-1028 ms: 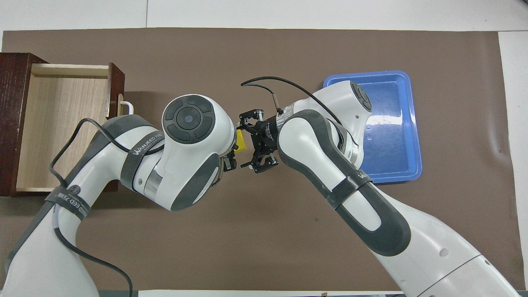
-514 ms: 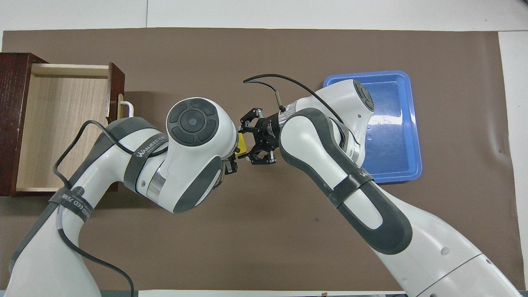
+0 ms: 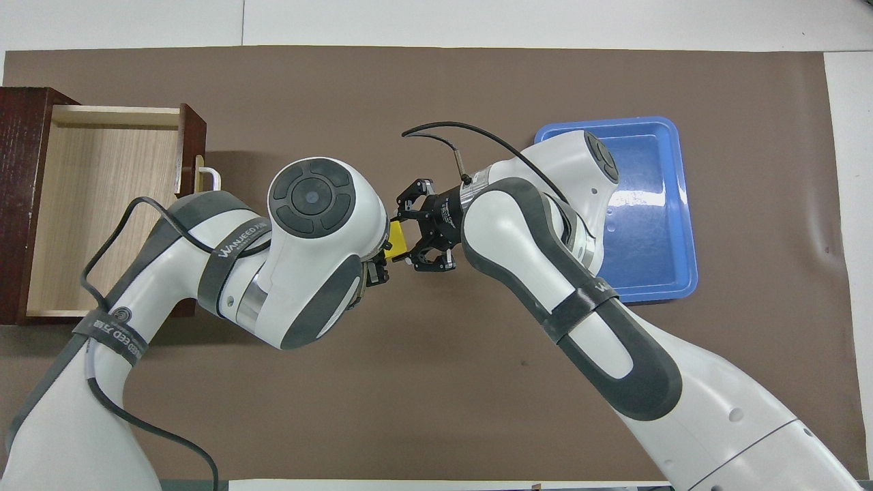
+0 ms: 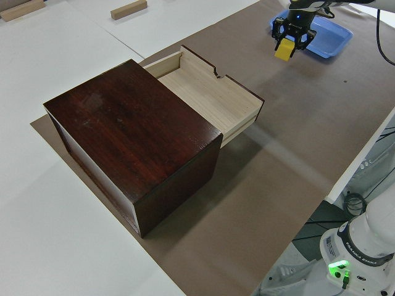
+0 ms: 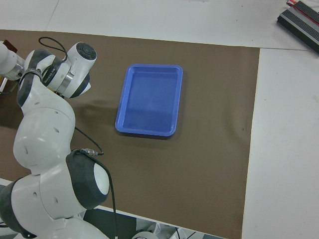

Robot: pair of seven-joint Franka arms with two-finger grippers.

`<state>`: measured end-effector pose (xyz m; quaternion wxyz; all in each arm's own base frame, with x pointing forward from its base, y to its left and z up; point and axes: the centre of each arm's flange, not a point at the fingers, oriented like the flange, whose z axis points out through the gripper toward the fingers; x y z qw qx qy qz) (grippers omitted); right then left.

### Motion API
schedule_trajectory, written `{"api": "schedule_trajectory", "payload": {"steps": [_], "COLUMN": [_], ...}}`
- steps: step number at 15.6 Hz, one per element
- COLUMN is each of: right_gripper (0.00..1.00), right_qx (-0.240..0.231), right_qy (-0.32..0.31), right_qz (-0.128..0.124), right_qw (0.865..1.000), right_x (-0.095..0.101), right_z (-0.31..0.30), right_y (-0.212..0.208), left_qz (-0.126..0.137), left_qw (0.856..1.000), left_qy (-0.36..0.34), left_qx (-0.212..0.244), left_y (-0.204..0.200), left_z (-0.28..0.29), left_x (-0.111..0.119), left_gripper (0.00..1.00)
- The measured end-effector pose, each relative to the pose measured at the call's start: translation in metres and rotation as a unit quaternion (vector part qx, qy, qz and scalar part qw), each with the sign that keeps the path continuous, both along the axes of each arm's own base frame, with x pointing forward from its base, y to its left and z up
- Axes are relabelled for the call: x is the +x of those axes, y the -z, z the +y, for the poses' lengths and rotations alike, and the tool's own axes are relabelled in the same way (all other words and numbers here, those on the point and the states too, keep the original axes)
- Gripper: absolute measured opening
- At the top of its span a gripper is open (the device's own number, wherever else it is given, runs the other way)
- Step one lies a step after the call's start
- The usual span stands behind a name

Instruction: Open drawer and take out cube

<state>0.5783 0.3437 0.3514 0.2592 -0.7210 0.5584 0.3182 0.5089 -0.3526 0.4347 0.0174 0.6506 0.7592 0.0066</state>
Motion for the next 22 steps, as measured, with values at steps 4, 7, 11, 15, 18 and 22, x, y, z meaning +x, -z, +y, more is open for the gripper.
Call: {"api": "schedule_trajectory", "payload": {"steps": [4,7,11,15,18,22], "right_gripper": [0.56,0.56,0.56,0.56,0.56,0.56], "right_qx": [0.002,0.006,-0.008,-0.049,-0.061,-0.065], "right_qy": [-0.007,0.001,0.07,0.107,0.134,0.129], "right_qz": [0.006,0.009,0.0,-0.006,-0.004,-0.013], "right_qw": [1.0,1.0,0.998,0.993,0.989,0.989], "right_x": [-0.002,0.008,0.058,0.081,0.084,0.074], "right_z": [0.001,-0.015,-0.123,-0.232,-0.296,-0.338], "right_y": [0.0,-0.005,-0.015,-0.017,-0.007,0.02], "left_qz": [0.001,0.01,0.012,0.013,0.011,0.009], "left_qw": [0.999,0.996,0.99,0.982,0.981,0.98], "left_qy": [0.035,0.073,0.126,0.177,0.184,0.18], "left_qx": [0.04,0.054,0.055,0.06,0.064,0.083], "left_y": [-0.011,-0.008,0.004,0.003,-0.002,-0.007], "left_z": [0.064,0.136,0.23,0.258,0.273,0.343], "left_x": [0.035,0.066,0.092,0.096,0.098,0.105], "left_gripper": [1.0,1.0,1.0,1.0,1.0,1.0]}}
